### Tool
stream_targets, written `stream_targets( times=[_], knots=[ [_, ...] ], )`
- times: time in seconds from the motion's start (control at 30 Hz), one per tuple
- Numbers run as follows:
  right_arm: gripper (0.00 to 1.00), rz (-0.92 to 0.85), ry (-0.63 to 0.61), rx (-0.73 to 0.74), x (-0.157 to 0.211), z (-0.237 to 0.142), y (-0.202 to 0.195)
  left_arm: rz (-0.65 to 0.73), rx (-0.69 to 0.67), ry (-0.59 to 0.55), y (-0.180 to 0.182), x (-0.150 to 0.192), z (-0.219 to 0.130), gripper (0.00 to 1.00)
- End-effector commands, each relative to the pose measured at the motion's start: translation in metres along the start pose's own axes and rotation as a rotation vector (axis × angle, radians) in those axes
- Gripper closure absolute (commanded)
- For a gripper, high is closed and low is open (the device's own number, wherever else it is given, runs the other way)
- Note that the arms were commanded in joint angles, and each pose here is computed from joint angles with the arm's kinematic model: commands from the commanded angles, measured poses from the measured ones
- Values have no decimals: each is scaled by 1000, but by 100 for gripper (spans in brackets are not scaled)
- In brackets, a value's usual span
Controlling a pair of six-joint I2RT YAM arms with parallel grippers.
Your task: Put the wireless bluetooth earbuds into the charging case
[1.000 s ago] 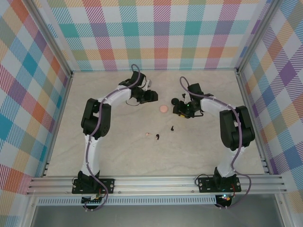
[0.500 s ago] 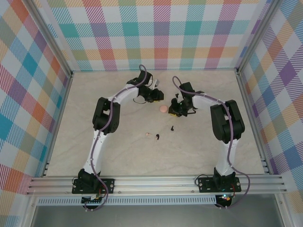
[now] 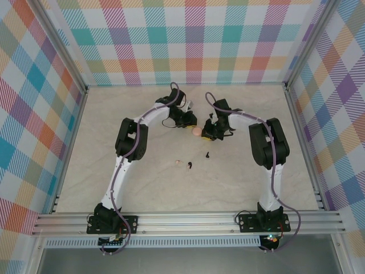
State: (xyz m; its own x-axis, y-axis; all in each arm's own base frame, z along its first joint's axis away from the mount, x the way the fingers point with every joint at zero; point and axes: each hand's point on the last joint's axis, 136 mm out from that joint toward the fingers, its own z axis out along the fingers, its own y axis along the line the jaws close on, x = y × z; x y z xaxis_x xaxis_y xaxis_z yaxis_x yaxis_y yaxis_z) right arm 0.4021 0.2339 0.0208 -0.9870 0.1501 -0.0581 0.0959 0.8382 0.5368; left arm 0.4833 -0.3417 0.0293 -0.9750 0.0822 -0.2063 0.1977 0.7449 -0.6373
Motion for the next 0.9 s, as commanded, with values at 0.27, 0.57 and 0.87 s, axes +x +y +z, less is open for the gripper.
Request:
stream_targets(
  times=[0.27, 0.57, 0.87],
  knots=[
    [87, 6, 33, 20, -3, 11, 3, -4, -115, 68, 7, 37, -21, 82],
    [86, -27, 54, 17, -6, 15, 9, -32, -141, 73, 13, 57, -32, 82],
    [83, -48, 28, 81, -9, 7, 4, -76, -229, 6, 25, 67, -51, 81]
  ],
)
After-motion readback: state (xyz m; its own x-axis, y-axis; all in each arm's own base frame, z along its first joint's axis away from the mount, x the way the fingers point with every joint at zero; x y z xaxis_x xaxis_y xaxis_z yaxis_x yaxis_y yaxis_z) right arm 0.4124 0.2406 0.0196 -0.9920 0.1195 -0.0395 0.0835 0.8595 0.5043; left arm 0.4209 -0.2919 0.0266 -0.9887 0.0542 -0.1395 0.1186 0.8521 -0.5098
